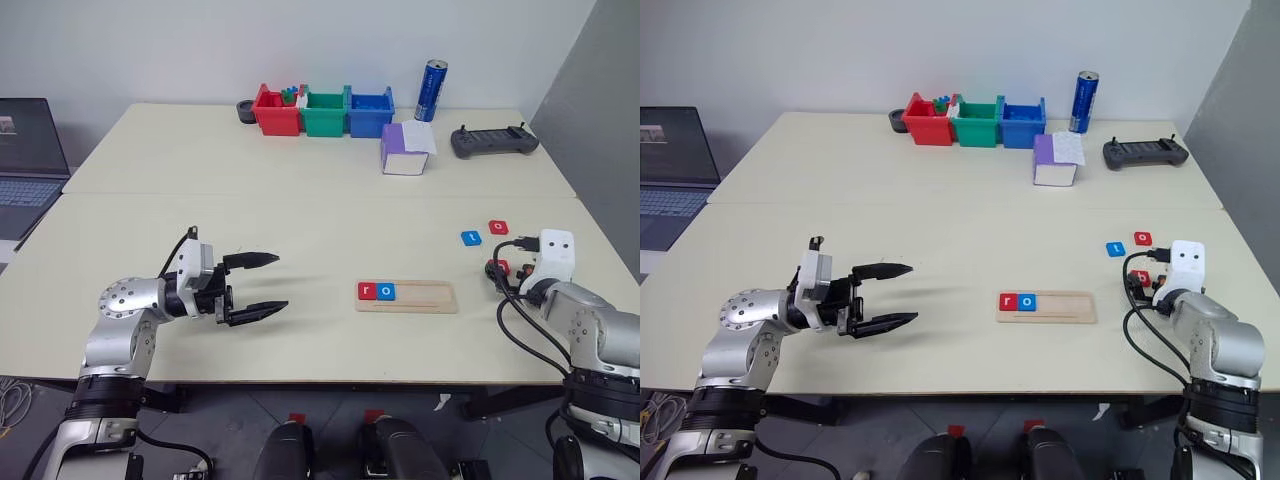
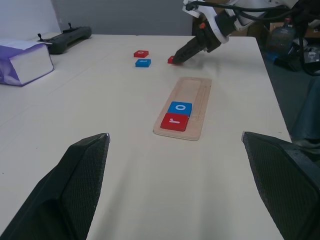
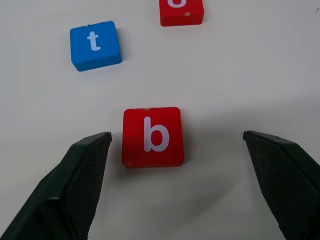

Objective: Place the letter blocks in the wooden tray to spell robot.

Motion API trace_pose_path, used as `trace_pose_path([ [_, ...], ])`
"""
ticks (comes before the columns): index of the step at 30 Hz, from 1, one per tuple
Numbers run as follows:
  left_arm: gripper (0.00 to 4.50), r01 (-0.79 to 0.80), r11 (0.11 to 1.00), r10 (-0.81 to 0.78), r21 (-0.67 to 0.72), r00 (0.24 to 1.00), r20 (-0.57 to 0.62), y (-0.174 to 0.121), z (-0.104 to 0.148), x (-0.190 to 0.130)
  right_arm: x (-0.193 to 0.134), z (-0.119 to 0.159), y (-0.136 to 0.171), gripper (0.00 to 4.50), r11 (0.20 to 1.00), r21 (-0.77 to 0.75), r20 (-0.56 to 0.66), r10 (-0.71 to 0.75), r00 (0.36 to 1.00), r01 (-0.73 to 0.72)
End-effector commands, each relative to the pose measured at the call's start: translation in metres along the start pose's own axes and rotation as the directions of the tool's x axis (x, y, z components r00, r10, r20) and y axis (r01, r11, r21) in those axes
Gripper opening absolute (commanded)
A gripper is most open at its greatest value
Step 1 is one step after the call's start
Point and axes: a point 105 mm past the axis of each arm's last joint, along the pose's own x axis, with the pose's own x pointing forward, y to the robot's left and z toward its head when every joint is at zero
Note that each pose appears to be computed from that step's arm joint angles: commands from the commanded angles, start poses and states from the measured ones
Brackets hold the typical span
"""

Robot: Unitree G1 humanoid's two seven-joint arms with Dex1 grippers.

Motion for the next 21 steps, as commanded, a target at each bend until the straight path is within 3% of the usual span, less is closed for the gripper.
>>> trace_pose_path([
  [1,4.49,-0.001,0.999,0.001,0.05,1.0,0.012,0.002,0.013,0.001,0.002,0.008,0.004,4.5,1.0,-0.005,0.034,0.007,0.999,-0.007],
  [4,4.49,-0.004,0.999,0.003,0.049,1.0,0.012,0.002,0.013,0.002,0.005,0.002,0.006,4.5,1.0,0.001,0.022,0.008,1.0,-0.008],
  [7,4.5,-0.005,0.999,0.004,0.047,1.0,0.01,0.002,0.013,0.002,0.005,-0.004,0.007,3.96,1.0,-0.001,0.013,0.014,1.0,-0.014],
  [14,4.5,-0.001,0.999,0.0,0.042,1.0,0.007,0.004,0.009,0.002,0.0,-0.003,0.015,1.57,1.0,-0.014,0.023,0.023,0.999,-0.023],
  [21,4.5,0.017,0.999,-0.017,0.034,1.0,0.004,0.008,-0.001,-0.001,-0.033,0.003,0.035,1.44,0.999,-0.046,0.055,-0.016,0.998,0.018],
])
